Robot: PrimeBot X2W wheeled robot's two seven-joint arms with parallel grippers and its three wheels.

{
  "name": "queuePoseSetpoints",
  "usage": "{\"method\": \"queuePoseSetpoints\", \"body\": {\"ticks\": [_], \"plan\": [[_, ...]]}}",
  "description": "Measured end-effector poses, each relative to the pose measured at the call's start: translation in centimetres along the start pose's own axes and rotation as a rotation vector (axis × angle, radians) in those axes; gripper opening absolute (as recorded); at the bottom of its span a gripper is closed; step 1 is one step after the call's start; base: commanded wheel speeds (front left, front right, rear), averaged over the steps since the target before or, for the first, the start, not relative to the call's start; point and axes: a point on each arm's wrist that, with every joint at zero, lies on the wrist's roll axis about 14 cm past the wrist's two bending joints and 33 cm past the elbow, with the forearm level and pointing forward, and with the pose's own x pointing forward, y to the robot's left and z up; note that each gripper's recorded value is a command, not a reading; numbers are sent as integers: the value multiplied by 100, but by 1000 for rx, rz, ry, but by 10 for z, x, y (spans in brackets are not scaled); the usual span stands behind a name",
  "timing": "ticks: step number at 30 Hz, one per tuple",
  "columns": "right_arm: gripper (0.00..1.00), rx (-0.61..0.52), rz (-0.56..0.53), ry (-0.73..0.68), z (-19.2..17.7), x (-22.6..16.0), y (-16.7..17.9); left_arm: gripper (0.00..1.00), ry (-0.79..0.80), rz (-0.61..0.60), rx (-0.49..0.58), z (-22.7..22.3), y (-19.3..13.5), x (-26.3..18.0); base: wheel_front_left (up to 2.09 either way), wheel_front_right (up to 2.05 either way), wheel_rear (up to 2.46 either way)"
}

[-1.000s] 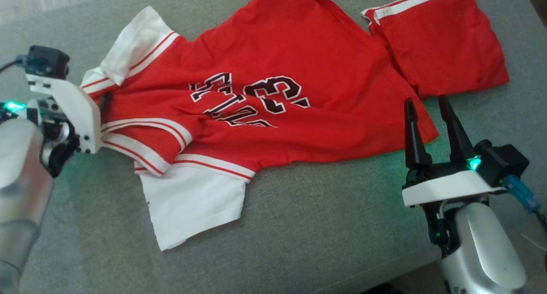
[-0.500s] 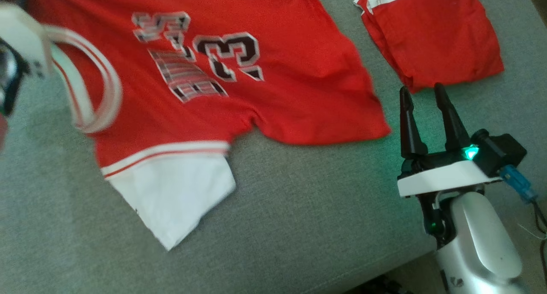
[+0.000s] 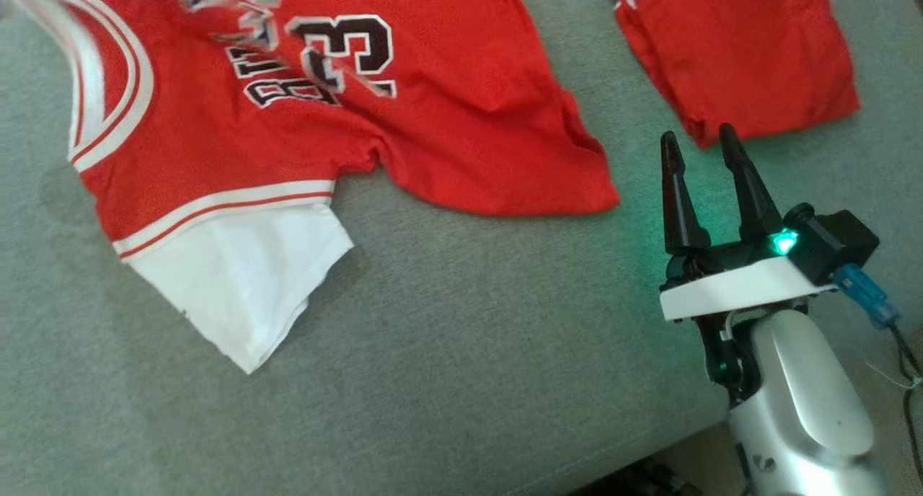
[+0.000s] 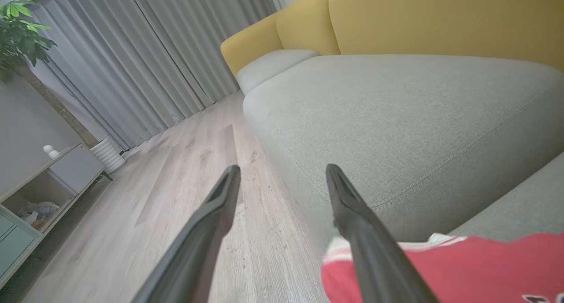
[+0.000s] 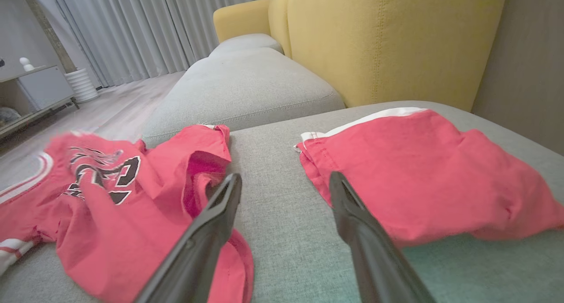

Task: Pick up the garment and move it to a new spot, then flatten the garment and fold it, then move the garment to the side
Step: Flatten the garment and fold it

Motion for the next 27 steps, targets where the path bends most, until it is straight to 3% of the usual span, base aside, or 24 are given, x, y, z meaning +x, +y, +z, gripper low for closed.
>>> {"method": "queuePoseSetpoints", "body": {"ticks": [5, 16, 27], "plan": [[100, 0, 34, 0, -2, 7, 12, 100, 38, -50, -50, -16, -19, -11, 0, 0, 0], [100, -18, 97, -76, 23, 17, 34, 100, 17, -57, -174, -20, -25, -60, 0, 0, 0], [100, -7, 150, -107, 34, -1, 57, 100, -28, 29, -379, -26, -37, -157, 0, 0, 0]]}}
